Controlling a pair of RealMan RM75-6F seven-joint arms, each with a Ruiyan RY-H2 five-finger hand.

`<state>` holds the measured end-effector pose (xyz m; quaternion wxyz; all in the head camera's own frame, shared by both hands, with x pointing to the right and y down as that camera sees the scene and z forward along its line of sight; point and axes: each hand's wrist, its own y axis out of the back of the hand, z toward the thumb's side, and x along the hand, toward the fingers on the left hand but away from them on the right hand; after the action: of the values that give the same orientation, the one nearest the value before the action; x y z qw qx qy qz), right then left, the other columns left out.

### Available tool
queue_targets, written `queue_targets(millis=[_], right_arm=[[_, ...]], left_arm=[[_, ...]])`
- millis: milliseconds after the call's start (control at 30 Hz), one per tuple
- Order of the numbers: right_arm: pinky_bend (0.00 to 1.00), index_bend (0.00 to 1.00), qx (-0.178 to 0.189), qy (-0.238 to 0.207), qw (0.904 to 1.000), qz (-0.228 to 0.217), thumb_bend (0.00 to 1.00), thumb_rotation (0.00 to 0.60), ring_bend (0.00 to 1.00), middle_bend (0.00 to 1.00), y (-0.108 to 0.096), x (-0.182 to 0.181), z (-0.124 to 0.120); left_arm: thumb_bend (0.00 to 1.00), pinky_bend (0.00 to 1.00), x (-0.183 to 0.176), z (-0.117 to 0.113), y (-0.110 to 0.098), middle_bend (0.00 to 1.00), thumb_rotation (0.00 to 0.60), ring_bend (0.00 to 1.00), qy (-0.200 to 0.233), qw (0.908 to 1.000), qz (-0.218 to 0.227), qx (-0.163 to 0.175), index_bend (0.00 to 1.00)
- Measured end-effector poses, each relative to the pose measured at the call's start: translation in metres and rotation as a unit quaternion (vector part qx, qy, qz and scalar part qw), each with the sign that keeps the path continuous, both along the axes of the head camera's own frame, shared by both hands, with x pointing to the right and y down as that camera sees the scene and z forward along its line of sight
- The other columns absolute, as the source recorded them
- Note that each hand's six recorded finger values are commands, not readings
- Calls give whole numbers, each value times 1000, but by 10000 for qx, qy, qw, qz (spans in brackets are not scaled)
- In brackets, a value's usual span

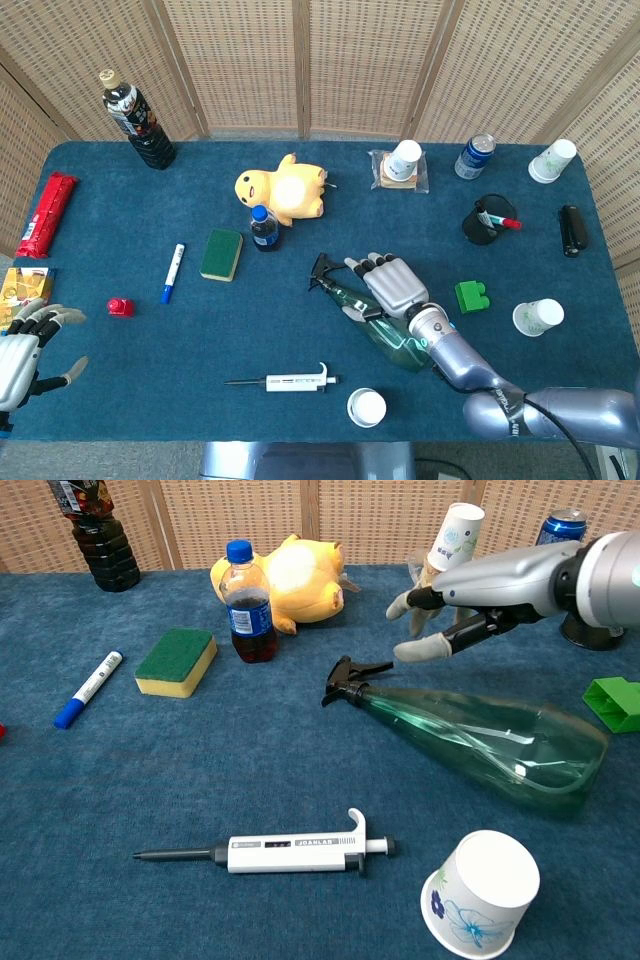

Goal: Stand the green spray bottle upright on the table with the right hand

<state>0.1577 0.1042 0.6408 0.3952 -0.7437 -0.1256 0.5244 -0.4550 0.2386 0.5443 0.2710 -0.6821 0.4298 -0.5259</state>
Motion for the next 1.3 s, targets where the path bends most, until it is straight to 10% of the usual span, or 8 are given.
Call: queue_targets(millis=[333,1300], right_arm=[[242,12,116,488,9987,15,347,285,100,182,12,-27,7],[258,194,178,1853,9824,154,348,334,129,216,27,-38,41]], left_arm=[[328,86,-2,9,-1,306,600,212,62,10000,25,-68,315],[328,84,-11,19,-5,305,600,210,150,9999,40,-69,316]])
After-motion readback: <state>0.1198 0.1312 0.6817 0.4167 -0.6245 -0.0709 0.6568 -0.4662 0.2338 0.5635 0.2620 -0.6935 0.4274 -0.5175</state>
